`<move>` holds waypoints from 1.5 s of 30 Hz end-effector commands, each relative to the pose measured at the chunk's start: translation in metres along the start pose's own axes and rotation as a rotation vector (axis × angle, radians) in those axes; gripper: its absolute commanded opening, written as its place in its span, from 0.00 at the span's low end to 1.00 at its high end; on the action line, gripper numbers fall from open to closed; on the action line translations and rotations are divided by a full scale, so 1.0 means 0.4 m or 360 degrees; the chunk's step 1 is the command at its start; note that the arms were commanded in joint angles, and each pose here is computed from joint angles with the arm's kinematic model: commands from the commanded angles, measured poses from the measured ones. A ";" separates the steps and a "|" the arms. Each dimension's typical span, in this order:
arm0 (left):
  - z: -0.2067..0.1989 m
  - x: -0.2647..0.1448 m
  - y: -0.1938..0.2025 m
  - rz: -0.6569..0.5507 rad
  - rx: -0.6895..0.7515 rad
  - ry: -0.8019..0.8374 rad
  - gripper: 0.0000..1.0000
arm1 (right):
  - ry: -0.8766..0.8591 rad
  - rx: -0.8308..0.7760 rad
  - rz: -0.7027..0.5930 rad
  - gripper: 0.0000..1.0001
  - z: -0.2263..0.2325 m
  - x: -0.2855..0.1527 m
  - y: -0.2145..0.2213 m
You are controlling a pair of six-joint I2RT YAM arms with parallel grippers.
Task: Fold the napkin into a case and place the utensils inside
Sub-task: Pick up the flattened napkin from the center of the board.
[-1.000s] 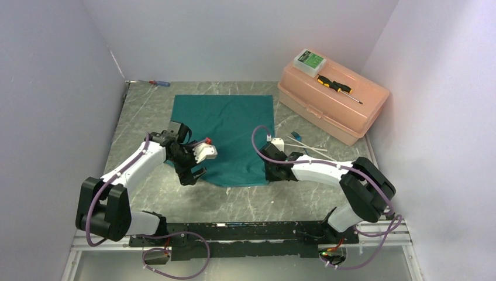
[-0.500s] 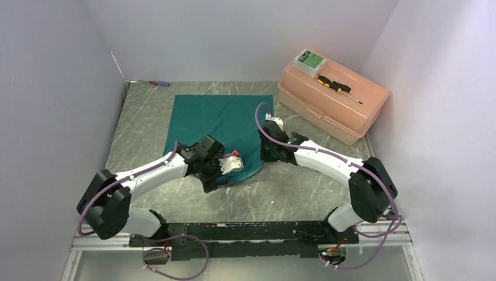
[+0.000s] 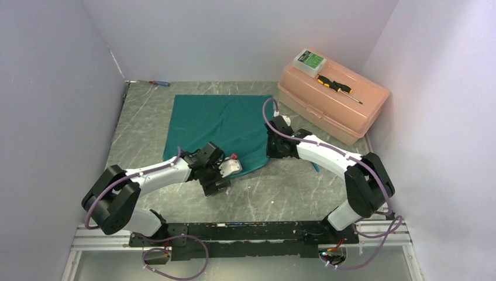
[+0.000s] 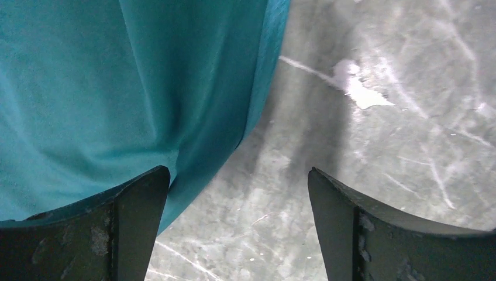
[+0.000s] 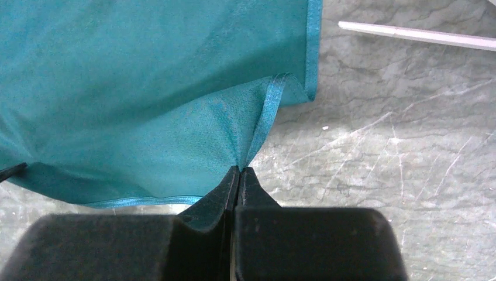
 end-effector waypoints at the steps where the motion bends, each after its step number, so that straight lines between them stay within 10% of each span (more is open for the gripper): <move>1: 0.060 -0.013 0.029 -0.0007 -0.0039 -0.0125 0.93 | -0.0035 0.0038 -0.0023 0.00 0.013 0.003 -0.036; 13: 0.179 -0.041 0.153 0.0026 -0.0100 -0.0162 0.82 | -0.0027 0.0049 -0.0045 0.00 0.008 0.010 -0.063; 33: 0.246 -0.033 0.098 -0.0118 0.0018 -0.0075 0.03 | -0.0102 0.0027 -0.0090 0.00 0.019 -0.033 -0.082; 45: 0.127 -0.162 0.126 -0.0054 0.0019 0.0206 0.03 | -0.0130 -0.0054 -0.0006 0.00 0.022 -0.086 0.036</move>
Point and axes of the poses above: each gripper's point midway between its finger pads, its own x axis out along the fingers, its own z axis along the line the jaws close on, y = z × x, the point moved 3 cm from there along -x, back along the fingers, and after that the axes turned 1 degree about x, right-handed, at the moved point
